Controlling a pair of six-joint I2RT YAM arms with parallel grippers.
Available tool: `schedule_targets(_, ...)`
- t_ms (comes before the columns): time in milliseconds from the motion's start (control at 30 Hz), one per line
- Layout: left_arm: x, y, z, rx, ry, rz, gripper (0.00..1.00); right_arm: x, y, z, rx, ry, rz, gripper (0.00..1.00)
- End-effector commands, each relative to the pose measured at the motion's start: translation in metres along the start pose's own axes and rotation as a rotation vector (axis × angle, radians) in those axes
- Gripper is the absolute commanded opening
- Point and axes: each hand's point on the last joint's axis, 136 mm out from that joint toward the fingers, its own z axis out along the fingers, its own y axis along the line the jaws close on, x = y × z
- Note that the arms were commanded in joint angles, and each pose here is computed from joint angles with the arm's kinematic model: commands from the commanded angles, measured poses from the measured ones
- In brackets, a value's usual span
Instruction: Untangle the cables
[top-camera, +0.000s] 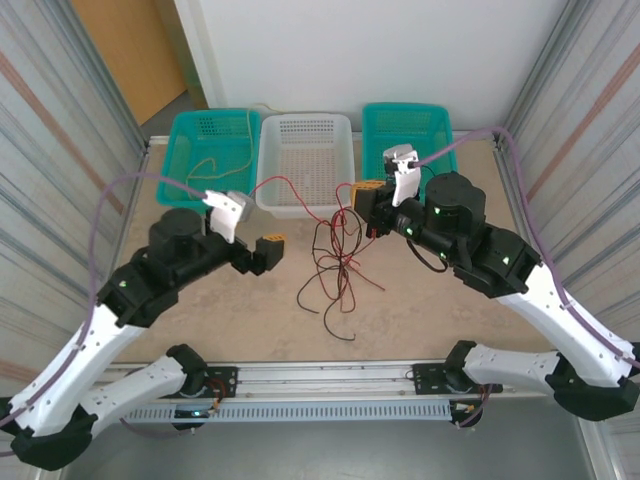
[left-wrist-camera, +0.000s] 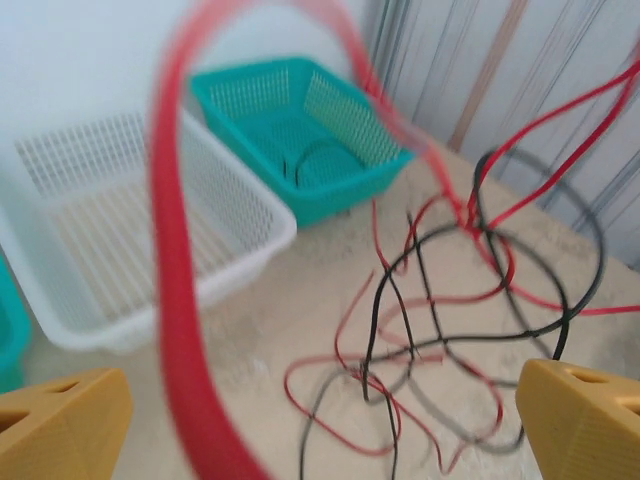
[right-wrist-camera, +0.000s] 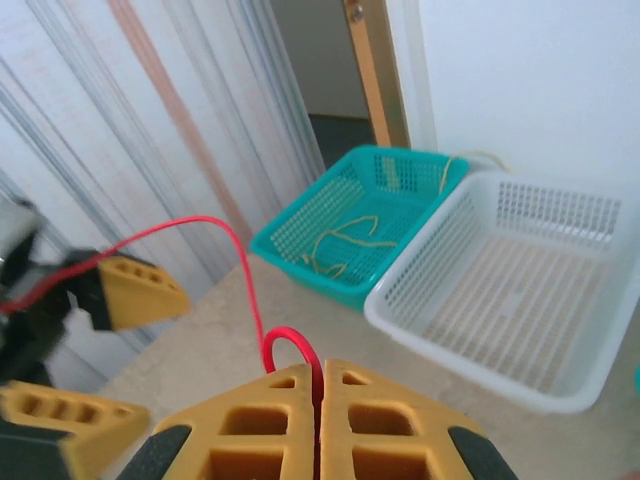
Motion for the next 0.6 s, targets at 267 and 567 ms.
schedule_targets(267, -0.058, -0.086, 0.006, 0.413, -0.081, 0.127, 0.95, 0.022, 0.010, 0.020, 0.019, 0.072, -0.103, 0.00)
schedule_targets(567, -0.047, -0.074, 0.074, 0.309, -0.098, 0.187, 0.89, 0.039, 0.015, 0.020, -0.024, 0.131, -0.053, 0.00)
